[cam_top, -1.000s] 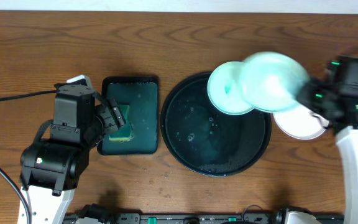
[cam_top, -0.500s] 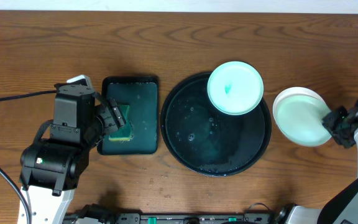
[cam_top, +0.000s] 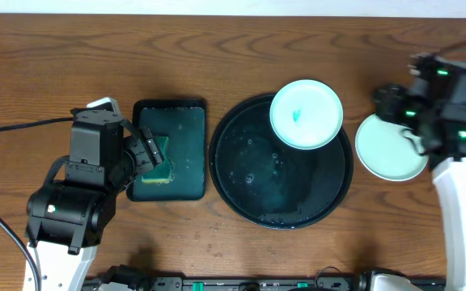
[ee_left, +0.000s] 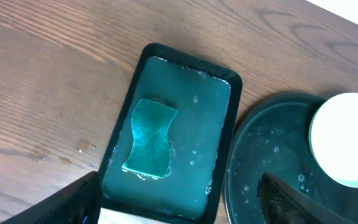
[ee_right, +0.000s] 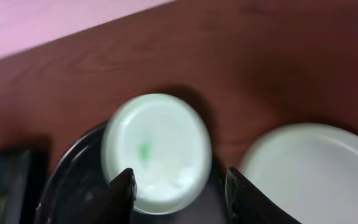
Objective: Clean dirty plates on tray and stack at the side
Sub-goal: 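Carry the pale green plate right and stack it on the white plate, then move the right gripper back to grip the rim of the last plate, then grasp the sponge with the left gripper and lift it from the tray, then scrub the last pale green plate with the sponge while right gripper holds rim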
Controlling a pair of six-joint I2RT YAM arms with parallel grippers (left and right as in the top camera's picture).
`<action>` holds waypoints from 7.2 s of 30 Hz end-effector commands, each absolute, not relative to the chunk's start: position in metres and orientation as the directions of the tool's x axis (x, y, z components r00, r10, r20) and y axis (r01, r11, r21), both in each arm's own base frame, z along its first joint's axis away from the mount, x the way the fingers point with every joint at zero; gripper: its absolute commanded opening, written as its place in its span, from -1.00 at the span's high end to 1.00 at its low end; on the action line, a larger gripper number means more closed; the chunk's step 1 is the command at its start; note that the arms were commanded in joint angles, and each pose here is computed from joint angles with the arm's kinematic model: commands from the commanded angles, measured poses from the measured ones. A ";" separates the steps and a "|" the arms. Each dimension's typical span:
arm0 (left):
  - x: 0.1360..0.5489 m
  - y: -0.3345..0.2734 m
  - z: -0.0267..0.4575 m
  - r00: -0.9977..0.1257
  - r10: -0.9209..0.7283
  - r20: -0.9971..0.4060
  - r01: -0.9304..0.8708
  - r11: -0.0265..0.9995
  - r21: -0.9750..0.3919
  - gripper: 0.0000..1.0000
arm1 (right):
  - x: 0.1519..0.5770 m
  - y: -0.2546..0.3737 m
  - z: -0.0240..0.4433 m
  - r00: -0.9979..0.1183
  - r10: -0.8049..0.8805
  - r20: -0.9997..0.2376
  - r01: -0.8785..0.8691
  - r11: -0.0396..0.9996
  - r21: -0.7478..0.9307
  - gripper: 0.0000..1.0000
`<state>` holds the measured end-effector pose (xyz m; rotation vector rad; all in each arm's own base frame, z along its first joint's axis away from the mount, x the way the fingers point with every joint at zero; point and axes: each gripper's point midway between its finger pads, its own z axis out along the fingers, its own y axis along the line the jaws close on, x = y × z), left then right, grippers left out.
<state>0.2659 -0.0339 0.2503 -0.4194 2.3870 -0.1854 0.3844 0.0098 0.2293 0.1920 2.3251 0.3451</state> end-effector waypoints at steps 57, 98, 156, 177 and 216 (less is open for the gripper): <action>0.261 -0.035 0.239 -0.745 -0.326 -0.582 -0.240 0.945 -0.222 -0.81 | 0.316 0.095 0.048 -0.978 0.108 -0.176 0.091 0.990 0.106 0.45; 0.321 -0.027 0.027 -0.936 -0.349 -0.048 -0.345 0.936 -0.076 0.86 | 0.279 0.104 0.137 -0.936 -0.034 -0.351 -0.098 0.981 0.168 0.40; 0.294 -0.316 0.056 -0.982 0.059 -0.179 0.152 0.811 -0.566 0.85 | 0.286 0.125 -0.013 -0.996 -0.093 0.005 -0.091 0.975 0.202 0.99; 0.324 -0.217 -0.003 -0.976 0.054 -0.212 0.091 0.981 -0.169 0.86 | 0.284 0.124 -0.013 -0.996 -0.093 0.011 -0.089 0.976 0.200 0.97; 0.294 -0.198 -0.001 -0.980 0.018 -0.198 0.010 0.999 0.041 0.85 | 0.285 0.124 -0.013 -0.996 -0.093 0.011 -0.089 0.976 0.200 0.98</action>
